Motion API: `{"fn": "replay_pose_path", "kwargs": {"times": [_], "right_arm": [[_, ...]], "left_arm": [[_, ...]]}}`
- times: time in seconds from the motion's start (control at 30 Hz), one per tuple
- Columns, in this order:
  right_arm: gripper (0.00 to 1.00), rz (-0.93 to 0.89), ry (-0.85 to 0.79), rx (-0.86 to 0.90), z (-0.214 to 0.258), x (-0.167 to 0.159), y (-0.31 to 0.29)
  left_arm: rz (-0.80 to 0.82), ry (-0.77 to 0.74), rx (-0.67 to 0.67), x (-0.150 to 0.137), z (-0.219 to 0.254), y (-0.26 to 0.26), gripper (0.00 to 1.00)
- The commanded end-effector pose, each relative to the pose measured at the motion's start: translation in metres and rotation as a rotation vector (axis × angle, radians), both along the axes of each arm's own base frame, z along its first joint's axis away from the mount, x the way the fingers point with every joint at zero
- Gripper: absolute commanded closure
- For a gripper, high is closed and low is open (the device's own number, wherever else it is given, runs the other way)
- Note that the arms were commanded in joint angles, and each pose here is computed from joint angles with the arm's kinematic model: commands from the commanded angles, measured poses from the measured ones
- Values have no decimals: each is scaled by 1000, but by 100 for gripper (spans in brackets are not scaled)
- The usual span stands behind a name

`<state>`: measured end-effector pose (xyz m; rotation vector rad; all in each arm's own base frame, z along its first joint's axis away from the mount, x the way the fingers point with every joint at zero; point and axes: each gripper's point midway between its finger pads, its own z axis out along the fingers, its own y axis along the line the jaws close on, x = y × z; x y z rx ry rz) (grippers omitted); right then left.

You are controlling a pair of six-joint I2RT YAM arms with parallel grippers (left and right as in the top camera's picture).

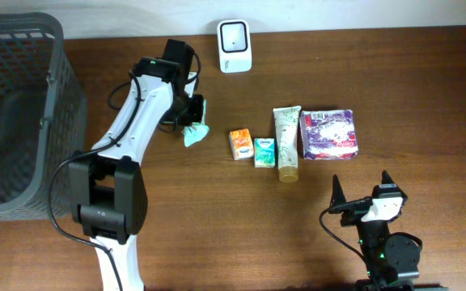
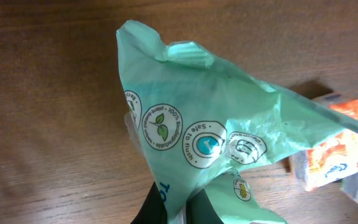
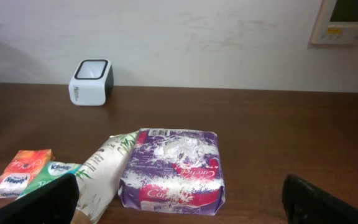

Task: Scan the item barcode

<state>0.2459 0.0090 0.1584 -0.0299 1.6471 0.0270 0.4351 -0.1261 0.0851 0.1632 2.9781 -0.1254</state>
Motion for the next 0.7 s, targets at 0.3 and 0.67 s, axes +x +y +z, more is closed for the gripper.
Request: {"fn": "replay_pose_path", "kwargs": {"times": [0.3,0.67], "right_arm": [[1,-12,6,0,-4,0,-3],[1,-12,6,-1,-4,0,-3]], "left_arm": [[-36,15,146,-18,-11,-12,32],[23,-257,-172,3,202,-8,18]]}}
